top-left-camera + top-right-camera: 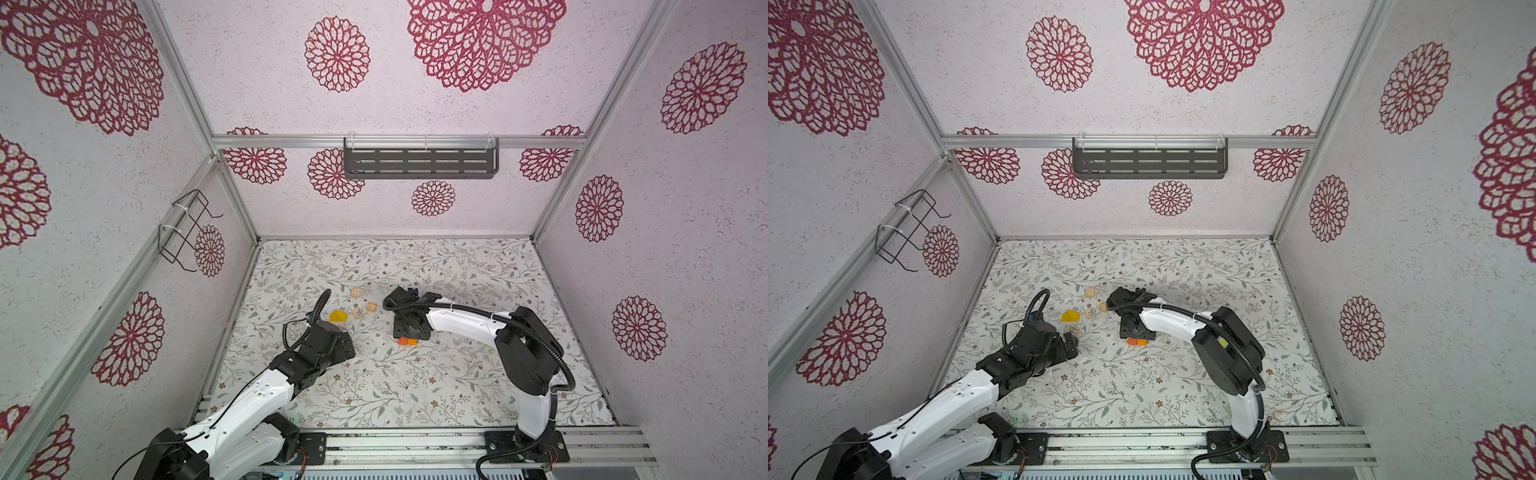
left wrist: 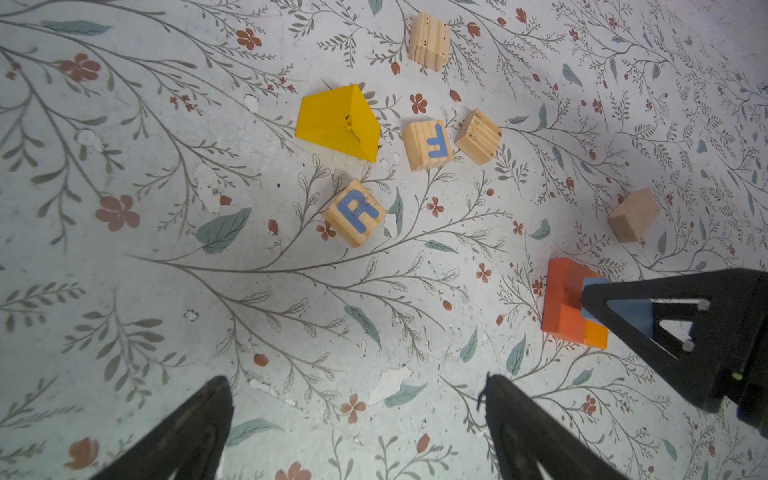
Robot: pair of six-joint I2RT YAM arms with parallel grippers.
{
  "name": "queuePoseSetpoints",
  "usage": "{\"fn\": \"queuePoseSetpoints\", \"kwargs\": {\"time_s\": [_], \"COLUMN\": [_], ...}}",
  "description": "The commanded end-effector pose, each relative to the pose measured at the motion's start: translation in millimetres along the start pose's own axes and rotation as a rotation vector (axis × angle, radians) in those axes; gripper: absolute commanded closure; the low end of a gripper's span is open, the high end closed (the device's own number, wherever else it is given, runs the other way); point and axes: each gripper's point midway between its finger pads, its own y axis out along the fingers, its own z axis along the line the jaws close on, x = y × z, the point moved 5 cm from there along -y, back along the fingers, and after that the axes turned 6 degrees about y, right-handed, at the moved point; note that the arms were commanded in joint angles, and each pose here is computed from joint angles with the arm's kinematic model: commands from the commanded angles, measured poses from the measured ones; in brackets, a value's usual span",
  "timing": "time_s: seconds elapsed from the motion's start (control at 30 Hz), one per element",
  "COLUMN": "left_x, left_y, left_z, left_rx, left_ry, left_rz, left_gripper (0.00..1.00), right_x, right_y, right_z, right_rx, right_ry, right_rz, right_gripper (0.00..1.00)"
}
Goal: Build the wood block tower
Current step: 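Carry the blue block with the right gripper onto the red and orange blocks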
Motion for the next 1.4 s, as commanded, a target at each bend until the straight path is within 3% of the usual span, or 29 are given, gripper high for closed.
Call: {"fn": "queuePoseSetpoints", "kwargs": {"time_s": [0.0,1.23,1.37], "left_x": [0.7,3.6,1.9], "left_y": [2.2,-1.9,-1.8], "left_z": [0.4,0.3,-0.3], "left_rx": [-0.011,-0.01,-0.021], "left_ry": [-0.013,-0.004,-0.003], "left_rz": [-0.011,-0.019,-0.014], "left_gripper": [0.03,0.03,0.03], "right_x": [-1.7,1.4,1.4], "right_y": [1.4,8.8,8.6], "right_z": [0.7,5.5,6.2], "right_rx": [-0.007,-0.019,-0.014], "right_ry": [0.023,0.015,0.011], "right_rz": [0.004,0.01,0.009], "right_gripper": [0.44,0.37,0.31]}}
